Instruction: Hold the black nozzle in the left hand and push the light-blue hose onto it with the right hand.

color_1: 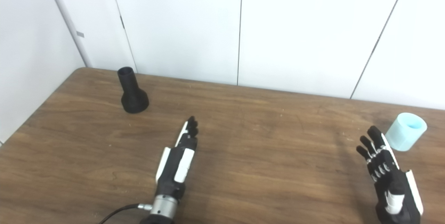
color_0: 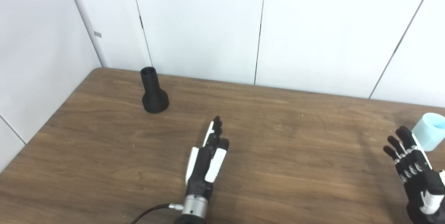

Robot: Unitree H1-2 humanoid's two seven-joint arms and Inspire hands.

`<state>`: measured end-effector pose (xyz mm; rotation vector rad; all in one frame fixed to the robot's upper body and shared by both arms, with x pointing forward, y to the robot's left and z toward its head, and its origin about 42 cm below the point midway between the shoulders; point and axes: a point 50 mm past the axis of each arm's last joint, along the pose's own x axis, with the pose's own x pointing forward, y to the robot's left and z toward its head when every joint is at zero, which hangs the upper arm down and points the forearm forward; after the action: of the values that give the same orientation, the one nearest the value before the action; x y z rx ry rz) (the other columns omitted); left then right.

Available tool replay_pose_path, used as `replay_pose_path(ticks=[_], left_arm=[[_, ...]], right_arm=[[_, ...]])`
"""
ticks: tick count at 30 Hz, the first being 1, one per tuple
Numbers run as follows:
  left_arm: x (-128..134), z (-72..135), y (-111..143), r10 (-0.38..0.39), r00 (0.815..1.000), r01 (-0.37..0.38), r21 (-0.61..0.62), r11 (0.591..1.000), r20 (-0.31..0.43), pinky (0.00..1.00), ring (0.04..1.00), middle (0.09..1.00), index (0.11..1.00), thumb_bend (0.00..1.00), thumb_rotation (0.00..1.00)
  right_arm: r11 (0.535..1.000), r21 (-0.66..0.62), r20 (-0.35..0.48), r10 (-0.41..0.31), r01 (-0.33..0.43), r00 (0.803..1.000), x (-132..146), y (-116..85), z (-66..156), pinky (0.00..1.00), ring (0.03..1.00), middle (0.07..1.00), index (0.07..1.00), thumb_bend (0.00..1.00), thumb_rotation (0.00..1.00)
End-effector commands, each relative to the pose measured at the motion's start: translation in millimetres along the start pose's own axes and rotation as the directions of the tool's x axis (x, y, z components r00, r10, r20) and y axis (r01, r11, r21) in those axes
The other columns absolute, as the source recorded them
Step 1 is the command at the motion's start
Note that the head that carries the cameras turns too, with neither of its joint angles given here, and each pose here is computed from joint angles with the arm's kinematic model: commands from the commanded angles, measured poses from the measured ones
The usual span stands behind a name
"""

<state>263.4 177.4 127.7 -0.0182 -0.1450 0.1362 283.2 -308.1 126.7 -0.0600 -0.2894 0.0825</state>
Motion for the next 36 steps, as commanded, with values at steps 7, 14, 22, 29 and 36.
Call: replay_pose_path(ticks=[7, 14, 22, 29, 36], left_arm=[[19, 9, 23, 0.163, 0.965, -0.206, 0.214, 0.955, 0.205, 0.99, 0.955, 0.933, 0.996, 0.74, 0.64], [27, 9, 44, 0.228, 0.938, -0.31, 0.339, 0.888, 0.261, 0.99, 0.922, 0.879, 0.948, 0.74, 0.49], [43, -1, 86, 0.31, 0.914, -0.405, 0.604, 0.686, 0.261, 1.0, 0.893, 0.87, 0.942, 0.8, 0.44], [53, -7, 111, 0.404, 0.888, -0.443, 0.647, 0.621, 0.219, 1.0, 0.885, 0.877, 0.946, 0.8, 0.44], [55, -12, 122, 0.471, 0.863, -0.465, 0.647, 0.604, 0.18, 1.0, 0.888, 0.885, 0.936, 0.82, 0.44]], right_arm=[[0.999, 0.039, -0.074, -0.021, 0.024, 0.997, -26, 11, -24, 0.92, 0.956, 0.978, 0.951, 0.82, 1.0], [0.999, 0.048, -0.072, -0.02, 0.023, 0.997, -25, 14, -24, 0.92, 0.959, 0.98, 0.95, 0.81, 1.0], [0.998, 0.054, -0.069, -0.017, 0.021, 0.997, -25, 16, -24, 0.92, 0.959, 0.978, 0.945, 0.81, 1.0], [0.998, 0.059, -0.065, -0.015, 0.018, 0.998, -25, 17, -22, 0.93, 0.96, 0.979, 0.946, 0.81, 1.0], [0.998, 0.057, -0.065, -0.017, 0.021, 0.998, -25, 16, -21, 0.93, 0.961, 0.98, 0.947, 0.81, 1.0]])
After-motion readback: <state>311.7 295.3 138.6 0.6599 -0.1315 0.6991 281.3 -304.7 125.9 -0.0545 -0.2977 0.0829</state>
